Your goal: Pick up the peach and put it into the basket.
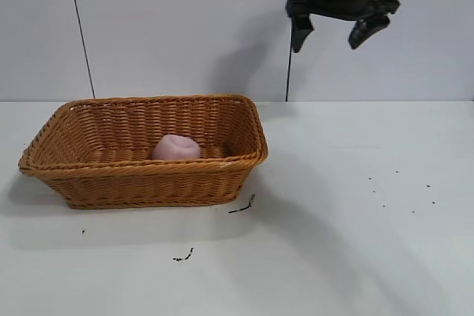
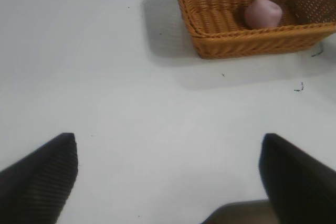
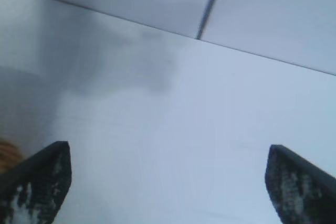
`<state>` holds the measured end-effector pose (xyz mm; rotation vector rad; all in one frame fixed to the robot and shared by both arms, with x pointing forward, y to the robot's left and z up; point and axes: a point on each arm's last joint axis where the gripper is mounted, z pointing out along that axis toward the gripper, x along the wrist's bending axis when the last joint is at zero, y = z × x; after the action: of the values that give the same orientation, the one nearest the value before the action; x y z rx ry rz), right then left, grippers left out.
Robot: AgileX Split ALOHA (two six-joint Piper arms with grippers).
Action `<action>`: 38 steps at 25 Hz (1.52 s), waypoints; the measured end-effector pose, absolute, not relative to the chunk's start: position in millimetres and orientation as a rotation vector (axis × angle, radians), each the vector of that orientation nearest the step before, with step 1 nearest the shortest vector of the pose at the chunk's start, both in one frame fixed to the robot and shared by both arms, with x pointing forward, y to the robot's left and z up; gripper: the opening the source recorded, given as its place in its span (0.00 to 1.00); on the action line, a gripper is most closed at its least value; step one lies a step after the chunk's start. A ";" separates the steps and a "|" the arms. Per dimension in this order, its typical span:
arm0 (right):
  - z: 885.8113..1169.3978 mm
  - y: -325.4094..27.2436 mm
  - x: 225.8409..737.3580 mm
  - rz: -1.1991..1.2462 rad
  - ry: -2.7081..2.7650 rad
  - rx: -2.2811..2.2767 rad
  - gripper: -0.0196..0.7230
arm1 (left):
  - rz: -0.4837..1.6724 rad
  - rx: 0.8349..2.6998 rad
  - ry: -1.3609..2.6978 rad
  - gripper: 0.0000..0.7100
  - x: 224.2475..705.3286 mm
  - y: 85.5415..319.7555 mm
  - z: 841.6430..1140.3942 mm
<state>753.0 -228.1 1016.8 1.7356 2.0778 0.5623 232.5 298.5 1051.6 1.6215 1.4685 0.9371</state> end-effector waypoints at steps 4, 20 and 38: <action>1013.7 -257.2 750.7 0.484 2.067 1.827 0.95 | 0.937 1.622 1.469 0.97 232.5 298.5 1051.6; 1048.8 -264.0 702.9 0.355 2.113 1.952 0.95 | 0.937 1.622 1.469 0.97 232.5 298.5 1051.6; 1099.9 -284.5 405.9 0.466 2.054 1.943 0.95 | 0.937 1.622 1.469 0.97 232.5 298.5 1051.6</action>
<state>405.9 -284.5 1099.9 1.9432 2.0544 0.4664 232.5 298.5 1051.6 1.6215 1.4685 0.9371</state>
